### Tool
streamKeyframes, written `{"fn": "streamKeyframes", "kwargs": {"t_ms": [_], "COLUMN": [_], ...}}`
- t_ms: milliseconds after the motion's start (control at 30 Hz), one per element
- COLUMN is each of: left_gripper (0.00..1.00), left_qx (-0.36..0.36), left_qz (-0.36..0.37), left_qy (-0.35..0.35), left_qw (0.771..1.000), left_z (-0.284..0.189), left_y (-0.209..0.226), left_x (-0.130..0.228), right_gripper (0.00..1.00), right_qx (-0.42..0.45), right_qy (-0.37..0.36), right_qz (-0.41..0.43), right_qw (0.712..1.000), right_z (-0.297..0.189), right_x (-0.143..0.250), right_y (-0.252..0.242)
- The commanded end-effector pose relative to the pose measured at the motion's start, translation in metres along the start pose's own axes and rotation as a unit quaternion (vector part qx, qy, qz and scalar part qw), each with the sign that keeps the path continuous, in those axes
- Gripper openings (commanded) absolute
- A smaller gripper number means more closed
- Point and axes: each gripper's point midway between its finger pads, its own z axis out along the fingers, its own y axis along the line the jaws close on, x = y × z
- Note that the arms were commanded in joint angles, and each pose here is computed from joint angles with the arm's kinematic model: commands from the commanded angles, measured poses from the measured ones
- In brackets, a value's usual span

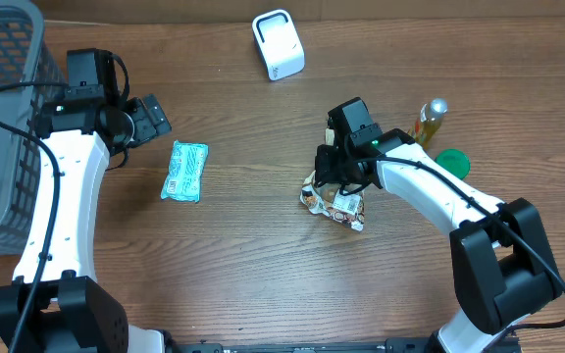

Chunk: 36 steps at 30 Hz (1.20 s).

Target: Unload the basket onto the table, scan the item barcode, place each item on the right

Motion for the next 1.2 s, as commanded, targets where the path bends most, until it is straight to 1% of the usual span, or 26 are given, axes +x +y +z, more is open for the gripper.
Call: {"fn": "streamKeyframes", "kwargs": {"t_ms": [0, 133, 267, 400, 533, 600, 700, 733, 767, 800, 900, 1000, 1033, 1067, 1100, 1133, 1167], "left_gripper": [1.00, 0.99, 0.99, 1.00, 1.00, 1.00, 0.99, 1.00, 1.00, 1.00, 1.00, 0.99, 1.00, 0.99, 0.99, 1.00, 1.00], "left_qx": [-0.009, -0.009, -0.009, -0.009, -0.009, -0.009, -0.009, -0.009, -0.009, -0.009, -0.009, -0.009, -0.009, -0.009, -0.009, -0.009, -0.009], "left_qz": [0.000, 0.000, 0.000, 0.000, 0.000, 0.000, 0.000, 0.000, 0.000, 0.000, 0.000, 0.000, 0.000, 0.000, 0.000, 0.000, 0.000], "left_qy": [0.004, 0.004, 0.004, 0.004, 0.004, 0.004, 0.004, 0.004, 0.004, 0.004, 0.004, 0.004, 0.004, 0.004, 0.004, 0.004, 0.004], "left_qw": [1.000, 1.000, 1.000, 1.000, 1.000, 1.000, 1.000, 1.000, 1.000, 1.000, 1.000, 1.000, 1.000, 1.000, 1.000, 1.000, 1.000], "left_z": [0.004, 0.004, 0.004, 0.004, 0.004, 0.004, 0.004, 0.004, 0.004, 0.004, 0.004, 0.004, 0.004, 0.004, 0.004, 0.004, 0.004], "left_y": [0.006, 0.006, 0.006, 0.006, 0.006, 0.006, 0.006, 0.006, 0.006, 0.006, 0.006, 0.006, 0.006, 0.006, 0.006, 0.006, 0.006], "left_x": [0.001, 0.001, 0.001, 0.001, 0.001, 0.001, 0.001, 0.001, 0.001, 0.001, 0.001, 0.001, 0.001, 0.001, 0.001, 0.001, 0.001], "right_gripper": [0.04, 0.04, 0.04, 0.06, 0.12, 0.15, 0.12, 0.11, 0.05, 0.04, 0.08, 0.11, 0.13, 0.24, 0.58, 0.95, 1.00], "right_qx": [0.003, 0.010, 0.035, 0.084, 0.139, 0.179, 0.211, 0.211, 0.211, 0.208, 0.163, 0.087, 0.061, 0.030, 0.002, -0.022, -0.043], "right_qy": [-0.004, 0.003, 0.008, 0.016, 0.023, 0.020, 0.015, 0.013, 0.010, 0.005, 0.003, -0.011, -0.021, -0.033, -0.045, -0.057, -0.069], "right_qz": [-0.001, 0.001, 0.004, 0.007, 0.007, 0.005, 0.005, 0.010, 0.021, 0.029, 0.031, 0.031, 0.028, 0.025, 0.020, 0.015, 0.010], "right_qw": [1.000, 1.000, 0.999, 0.996, 0.990, 0.984, 0.977, 0.977, 0.977, 0.978, 0.986, 0.996, 0.998, 0.999, 0.999, 0.998, 0.997], "right_z": [-0.003, -0.003, -0.004, -0.006, -0.011, -0.016, -0.021, -0.021, -0.021, -0.021, -0.032, -0.054, -0.062, -0.069, -0.075, -0.078, -0.081], "right_x": [-0.002, 0.002, 0.006, 0.013, 0.020, 0.021, 0.020, 0.020, 0.020, 0.017, 0.004, -0.021, -0.030, -0.041, -0.050, -0.058, -0.065], "right_y": [-0.001, -0.004, -0.014, -0.033, -0.053, -0.068, -0.079, -0.079, -0.078, -0.077, -0.051, -0.008, 0.006, 0.022, 0.036, 0.047, 0.056]}}
